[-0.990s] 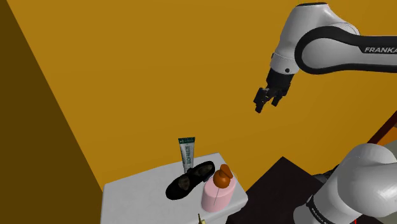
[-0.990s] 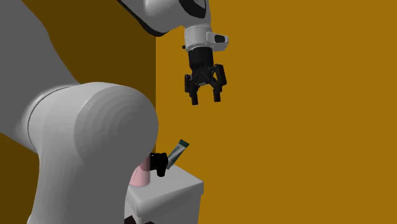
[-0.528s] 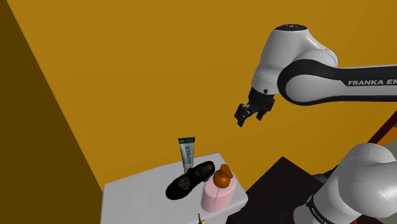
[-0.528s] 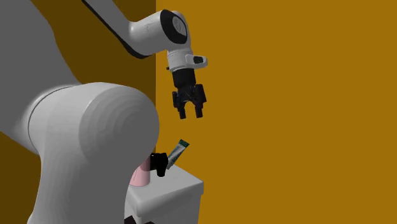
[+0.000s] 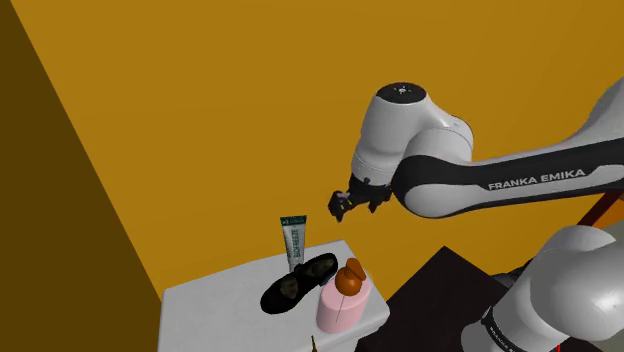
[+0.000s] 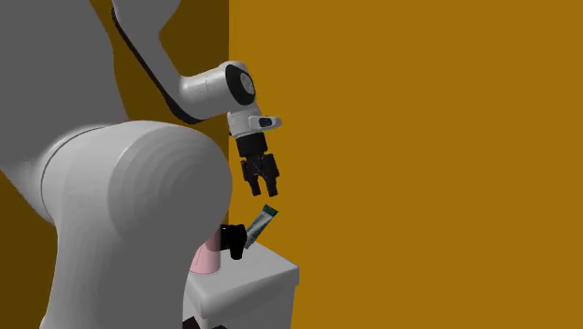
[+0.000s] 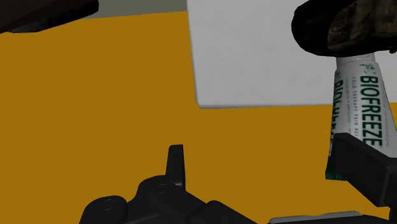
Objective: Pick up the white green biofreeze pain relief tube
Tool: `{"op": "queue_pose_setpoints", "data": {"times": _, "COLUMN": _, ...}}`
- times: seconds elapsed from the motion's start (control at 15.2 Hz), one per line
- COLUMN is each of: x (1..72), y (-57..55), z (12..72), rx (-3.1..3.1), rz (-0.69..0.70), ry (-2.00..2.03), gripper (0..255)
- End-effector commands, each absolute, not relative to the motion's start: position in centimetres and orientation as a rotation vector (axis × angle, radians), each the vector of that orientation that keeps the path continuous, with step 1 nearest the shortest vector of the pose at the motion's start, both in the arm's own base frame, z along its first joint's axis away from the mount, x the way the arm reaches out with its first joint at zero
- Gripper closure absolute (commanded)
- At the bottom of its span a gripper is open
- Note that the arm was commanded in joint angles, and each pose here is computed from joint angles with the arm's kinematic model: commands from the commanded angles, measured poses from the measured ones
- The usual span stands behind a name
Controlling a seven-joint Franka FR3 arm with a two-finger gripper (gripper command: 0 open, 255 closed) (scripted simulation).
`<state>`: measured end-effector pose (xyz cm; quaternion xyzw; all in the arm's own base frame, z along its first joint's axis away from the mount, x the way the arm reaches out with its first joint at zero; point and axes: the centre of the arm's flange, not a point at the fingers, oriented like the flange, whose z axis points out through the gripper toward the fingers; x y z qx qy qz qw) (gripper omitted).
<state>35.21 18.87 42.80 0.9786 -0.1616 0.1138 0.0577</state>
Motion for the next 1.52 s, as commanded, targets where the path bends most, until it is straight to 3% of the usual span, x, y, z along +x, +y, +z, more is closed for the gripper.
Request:
{"op": "queue_pose_setpoints", "data": {"times": 0.0, "x": 36.0, "y": 21.2, "z": 41.4, "rx": 2.954, "rz": 0.374, "ry": -0.529, "gripper": 0}}
{"op": "queue_pose_setpoints", "data": {"times": 0.73, "x": 41.6, "y": 32.5, "z": 33.2, "rx": 2.858, "rz": 0.522, "ry": -0.714, "gripper": 0}}
{"op": "queue_pose_setpoints", "data": {"times": 1.39, "x": 41.6, "y": 32.5, "z": 29.2, "rx": 2.858, "rz": 0.522, "ry": -0.714, "gripper": 0}}
{"op": "queue_pose_setpoints", "data": {"times": 1.45, "x": 41.6, "y": 32.5, "z": 29.1, "rx": 2.858, "rz": 0.522, "ry": -0.714, "gripper": 255}}
